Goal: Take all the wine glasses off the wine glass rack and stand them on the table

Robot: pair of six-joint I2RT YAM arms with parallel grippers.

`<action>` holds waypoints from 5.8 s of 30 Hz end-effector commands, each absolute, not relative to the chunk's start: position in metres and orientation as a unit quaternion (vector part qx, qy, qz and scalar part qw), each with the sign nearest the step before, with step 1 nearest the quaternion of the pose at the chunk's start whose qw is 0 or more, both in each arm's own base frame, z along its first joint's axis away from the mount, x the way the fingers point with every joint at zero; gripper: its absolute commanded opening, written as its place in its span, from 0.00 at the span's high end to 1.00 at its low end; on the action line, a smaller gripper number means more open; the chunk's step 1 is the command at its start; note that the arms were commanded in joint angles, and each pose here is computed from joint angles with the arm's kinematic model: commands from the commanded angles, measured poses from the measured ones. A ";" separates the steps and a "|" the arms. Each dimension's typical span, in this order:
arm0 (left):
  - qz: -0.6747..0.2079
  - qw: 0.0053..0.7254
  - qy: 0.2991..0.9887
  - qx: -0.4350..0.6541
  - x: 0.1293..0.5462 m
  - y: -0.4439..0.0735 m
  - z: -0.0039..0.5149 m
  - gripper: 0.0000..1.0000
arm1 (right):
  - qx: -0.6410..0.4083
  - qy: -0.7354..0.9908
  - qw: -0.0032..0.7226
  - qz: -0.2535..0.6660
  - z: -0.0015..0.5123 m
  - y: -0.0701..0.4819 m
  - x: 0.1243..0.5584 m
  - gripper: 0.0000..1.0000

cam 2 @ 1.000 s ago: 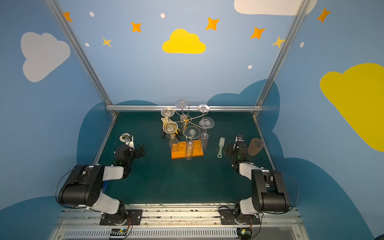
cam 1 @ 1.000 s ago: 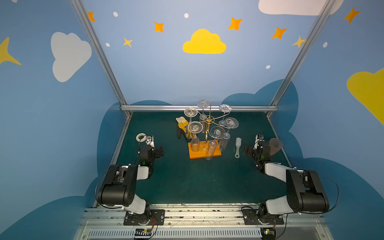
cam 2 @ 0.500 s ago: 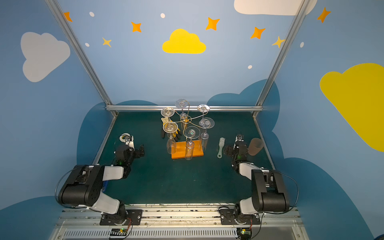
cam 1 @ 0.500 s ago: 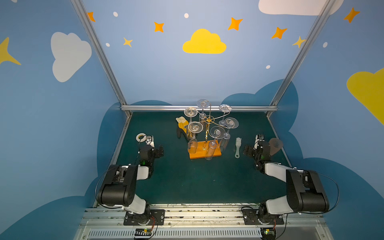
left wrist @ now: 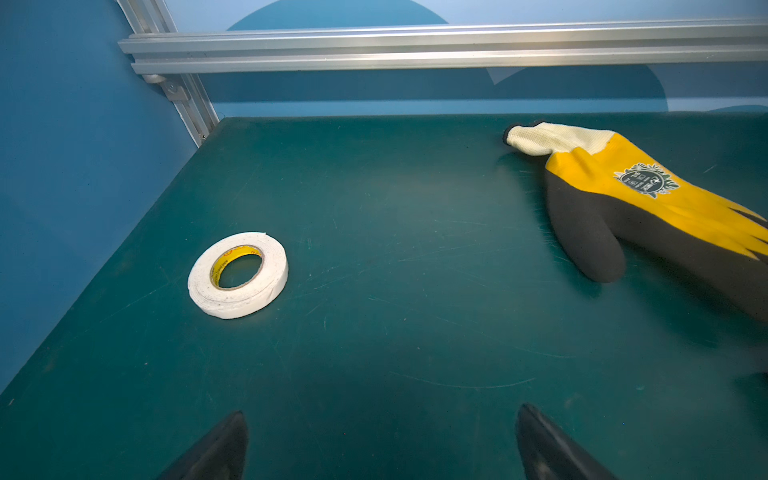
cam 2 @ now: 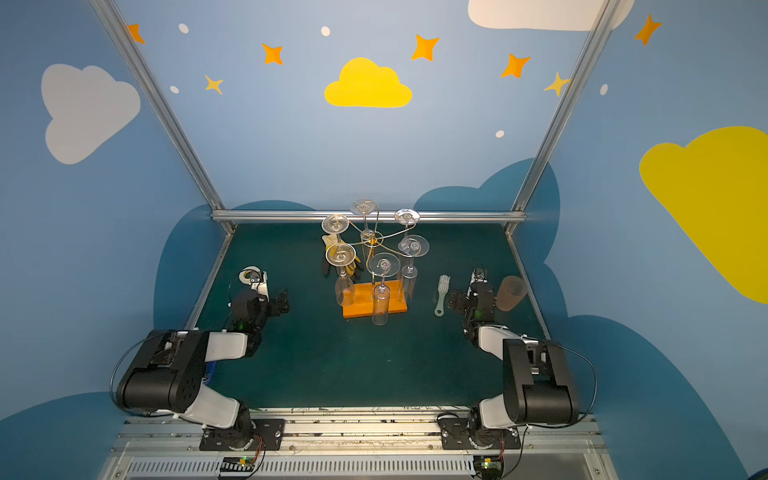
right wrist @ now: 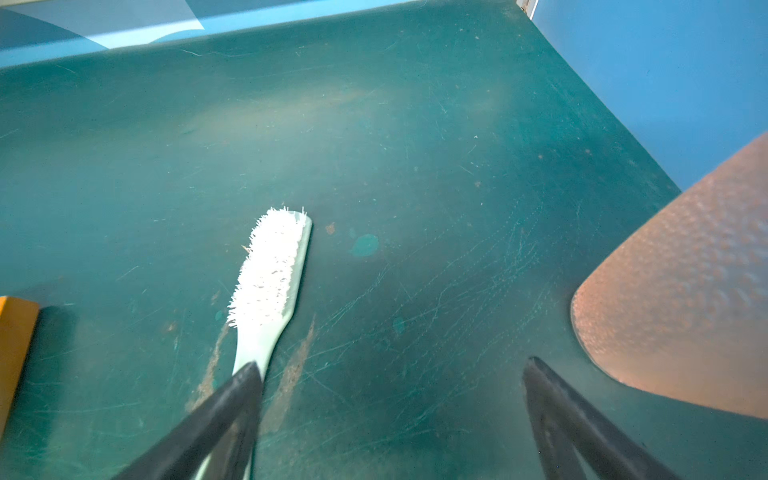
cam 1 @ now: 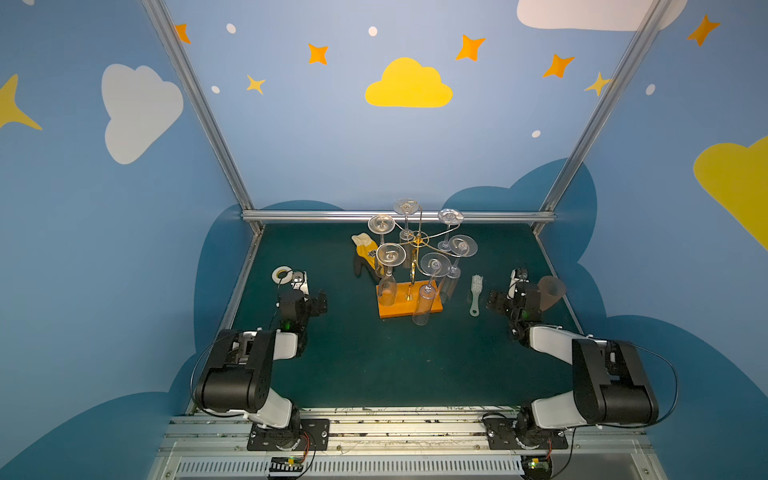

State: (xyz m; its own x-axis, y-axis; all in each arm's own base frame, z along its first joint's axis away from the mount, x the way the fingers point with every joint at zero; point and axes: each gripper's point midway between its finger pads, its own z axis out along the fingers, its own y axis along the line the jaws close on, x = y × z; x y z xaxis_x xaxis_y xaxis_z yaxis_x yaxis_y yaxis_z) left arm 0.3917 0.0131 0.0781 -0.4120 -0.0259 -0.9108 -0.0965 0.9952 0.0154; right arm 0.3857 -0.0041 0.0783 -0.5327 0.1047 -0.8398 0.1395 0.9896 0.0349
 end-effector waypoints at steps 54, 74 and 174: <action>-0.592 0.296 0.717 -0.218 0.290 -0.214 0.359 0.28 | -0.025 0.850 0.442 0.285 0.329 0.113 0.259 0.05; -0.551 0.272 0.763 -0.199 0.303 -0.229 0.359 0.54 | -0.018 0.868 0.425 0.256 0.318 0.106 0.257 0.05; -0.616 0.248 0.739 -0.113 0.275 -0.258 0.398 0.97 | 0.028 0.869 0.434 0.235 0.323 0.092 0.257 0.05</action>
State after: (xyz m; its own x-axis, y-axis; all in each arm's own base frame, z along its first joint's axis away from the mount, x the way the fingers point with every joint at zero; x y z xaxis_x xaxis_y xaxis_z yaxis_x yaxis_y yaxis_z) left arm 0.2911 -0.2622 0.3875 -0.8497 -0.4937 -0.1849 0.0809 0.2246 -0.9711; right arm 0.2601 0.0930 0.3084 -0.6504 0.2480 -0.7179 -0.1418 0.8889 0.4355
